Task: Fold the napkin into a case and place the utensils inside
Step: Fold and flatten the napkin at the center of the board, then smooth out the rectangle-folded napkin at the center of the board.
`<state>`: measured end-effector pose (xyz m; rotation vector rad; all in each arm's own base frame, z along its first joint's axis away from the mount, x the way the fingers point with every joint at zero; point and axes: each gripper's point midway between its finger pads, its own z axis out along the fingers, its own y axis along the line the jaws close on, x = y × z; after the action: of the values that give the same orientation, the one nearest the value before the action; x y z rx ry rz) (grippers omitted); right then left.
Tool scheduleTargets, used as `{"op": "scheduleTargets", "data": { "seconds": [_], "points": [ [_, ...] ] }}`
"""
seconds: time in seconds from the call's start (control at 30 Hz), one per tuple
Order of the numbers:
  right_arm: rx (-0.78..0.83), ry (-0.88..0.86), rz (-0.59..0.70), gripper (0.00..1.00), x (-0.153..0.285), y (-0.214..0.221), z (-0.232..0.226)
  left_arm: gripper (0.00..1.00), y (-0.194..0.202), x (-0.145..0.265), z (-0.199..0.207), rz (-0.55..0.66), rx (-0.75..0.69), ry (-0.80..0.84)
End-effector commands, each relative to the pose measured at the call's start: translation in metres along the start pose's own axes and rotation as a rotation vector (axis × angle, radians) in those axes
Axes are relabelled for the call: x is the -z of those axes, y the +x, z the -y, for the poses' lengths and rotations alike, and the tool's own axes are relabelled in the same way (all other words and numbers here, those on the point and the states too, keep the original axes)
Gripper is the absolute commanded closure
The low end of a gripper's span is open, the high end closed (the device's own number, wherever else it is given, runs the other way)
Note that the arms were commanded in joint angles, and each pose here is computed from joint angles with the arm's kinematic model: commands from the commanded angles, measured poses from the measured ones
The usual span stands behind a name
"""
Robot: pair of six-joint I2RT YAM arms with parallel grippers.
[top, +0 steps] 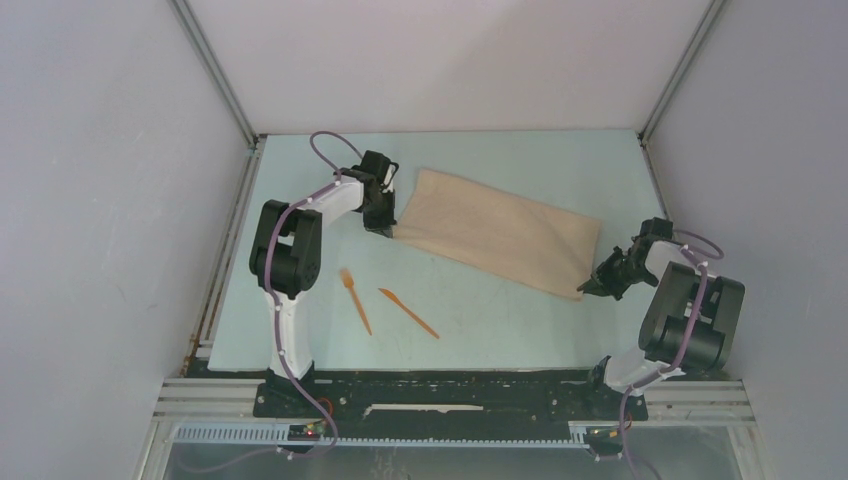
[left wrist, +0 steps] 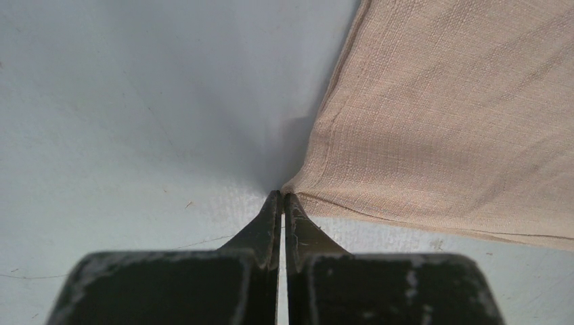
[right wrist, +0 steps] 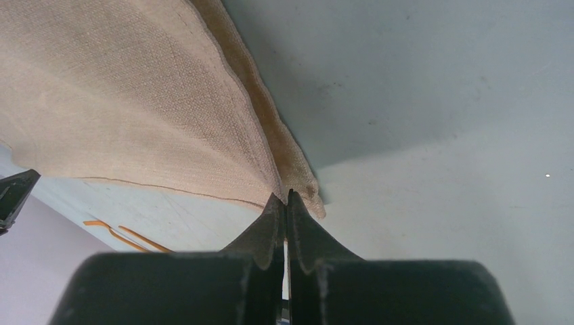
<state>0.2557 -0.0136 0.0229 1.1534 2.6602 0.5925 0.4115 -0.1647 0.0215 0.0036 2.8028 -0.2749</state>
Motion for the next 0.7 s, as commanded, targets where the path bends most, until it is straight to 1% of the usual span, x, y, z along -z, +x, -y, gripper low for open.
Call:
{"op": "scheduleTargets", "data": {
  "seconds": [0.0, 0.03, 0.1, 0.17, 0.2, 0.27, 0.33, 0.4, 0.47, 0.5, 0.6, 0.67],
  "points": [
    [-0.006, 0.024, 0.036, 0.98, 0.005, -0.001, 0.005, 1.0, -0.005, -0.003, -0.009, 0.005, -0.028, -0.05],
    [-0.009, 0.029, 0.032, 0.95, 0.003, 0.0, 0.007, 1.0, -0.006, -0.002, -0.009, 0.008, -0.026, -0.051],
    [-0.017, 0.036, 0.022, 0.88, 0.0, 0.003, 0.01, 0.96, -0.008, 0.002, -0.009, 0.014, -0.022, -0.059],
    [-0.021, 0.043, 0.042, 0.83, 0.003, 0.003, 0.011, 0.89, -0.01, 0.008, -0.007, 0.023, -0.014, -0.052],
    [-0.019, 0.041, 0.07, 0.8, 0.009, 0.001, 0.008, 0.83, -0.011, 0.013, -0.005, 0.03, -0.011, -0.044],
    [-0.005, 0.046, 0.15, 0.73, 0.025, -0.005, 0.002, 0.73, -0.012, 0.024, -0.003, 0.048, -0.005, -0.035],
    [0.018, 0.044, 0.22, 0.67, 0.043, -0.01, -0.005, 0.65, -0.013, 0.037, -0.003, 0.072, -0.002, -0.037],
    [0.045, 0.045, 0.255, 0.65, 0.057, -0.011, -0.01, 0.62, -0.017, 0.051, -0.002, 0.098, -0.005, -0.035],
    [0.103, 0.01, 0.278, 0.6, 0.062, -0.011, -0.022, 0.59, -0.023, 0.066, 0.002, 0.133, -0.007, -0.023],
    [0.118, 0.004, 0.273, 0.57, 0.062, -0.01, -0.027, 0.58, -0.025, 0.071, 0.008, 0.139, -0.01, 0.004],
    [0.147, 0.015, 0.2, 0.57, 0.049, 0.003, -0.032, 0.57, -0.03, 0.083, 0.026, 0.146, 0.001, 0.087],
    [0.154, 0.011, 0.176, 0.57, 0.042, 0.008, -0.032, 0.57, -0.031, 0.083, 0.035, 0.14, 0.006, 0.123]
  ]
}}
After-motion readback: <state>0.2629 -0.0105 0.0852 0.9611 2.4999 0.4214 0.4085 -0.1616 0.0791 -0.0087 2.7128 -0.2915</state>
